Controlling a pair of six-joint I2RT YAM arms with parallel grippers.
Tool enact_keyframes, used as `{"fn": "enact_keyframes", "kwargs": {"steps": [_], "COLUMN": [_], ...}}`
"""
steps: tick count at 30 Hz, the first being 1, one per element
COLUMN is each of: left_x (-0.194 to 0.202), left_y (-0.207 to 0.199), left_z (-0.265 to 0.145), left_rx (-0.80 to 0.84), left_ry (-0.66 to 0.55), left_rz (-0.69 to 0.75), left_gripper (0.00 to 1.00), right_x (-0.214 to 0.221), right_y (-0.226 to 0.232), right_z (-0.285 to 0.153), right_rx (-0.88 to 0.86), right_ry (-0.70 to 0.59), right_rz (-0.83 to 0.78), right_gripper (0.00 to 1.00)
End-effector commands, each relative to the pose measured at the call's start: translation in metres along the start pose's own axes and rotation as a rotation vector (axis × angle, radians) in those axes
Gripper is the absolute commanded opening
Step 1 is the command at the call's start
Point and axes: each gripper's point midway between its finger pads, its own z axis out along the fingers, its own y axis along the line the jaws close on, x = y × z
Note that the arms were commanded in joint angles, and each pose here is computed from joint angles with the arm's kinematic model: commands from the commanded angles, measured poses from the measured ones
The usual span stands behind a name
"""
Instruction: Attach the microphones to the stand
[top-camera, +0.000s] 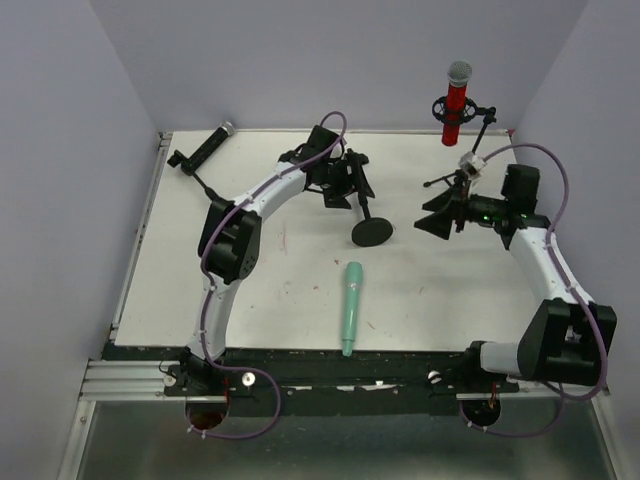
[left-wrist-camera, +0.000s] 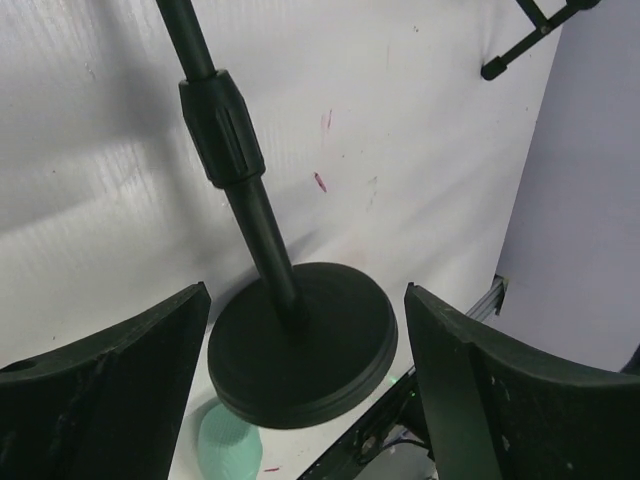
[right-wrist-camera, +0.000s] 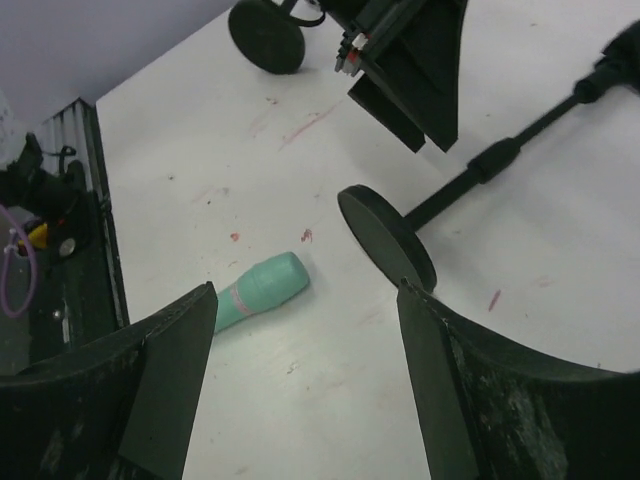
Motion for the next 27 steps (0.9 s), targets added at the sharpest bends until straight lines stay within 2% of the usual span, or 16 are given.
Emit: {"fn": "enact_keyframes", "kwargs": {"steps": [1, 3, 4, 7, 11, 17, 21, 27], "left_x": [-0.010, -0.006, -0.005, 0.007, 0.025, 0.051, 0.060, 0.063], "left_y": [-0.037, -0.038, -0.037, -0.038, -0.029, 0.002, 0.022, 0.015], "left_z": [-0.065, -0.086, -0.099, -0.132, -0.167, -0.212, -0.231, -0.248], "left_rx": [0.065, 0.054, 0.049, 0.048, -0.003, -0.111, -0.169, -0.161], "left_ry": [-0.127, -0.166, -0.190, -0.235, -0.275, -0.387, -0.477, -0.518], "left_rz": [0.181, 0.231, 0.253, 0.318, 0.404, 0.561, 0.631, 0.677], "left_gripper": [0.88, 0.89, 0.89, 0.92, 0.94, 0.96, 0.99, 0.98], "right_x": [0.056, 0.065, 0.062, 0.052, 0.048, 0.070, 0.087, 0.119], "right_y": [0.014, 0.016, 0.017, 0.010, -0.005, -0.023, -0.032, -0.039], "right_z": [0.030, 0.038, 0.039, 0.047, 0.076, 0.116, 0.129, 0.134], "right_rx": [-0.140, -0.219, -0.254, -0.302, -0.343, -0.380, -0.372, -0.368], "right_ry": [0.266, 0.318, 0.310, 0.292, 0.329, 0.427, 0.492, 0.572], "right_rz": [-0.272, -0.407, -0.487, -0.658, -0.721, -0.673, -0.615, -0.577], "right_gripper": [0.82, 0.97, 1.00, 1.00, 1.00, 0.93, 0.84, 0.73]}}
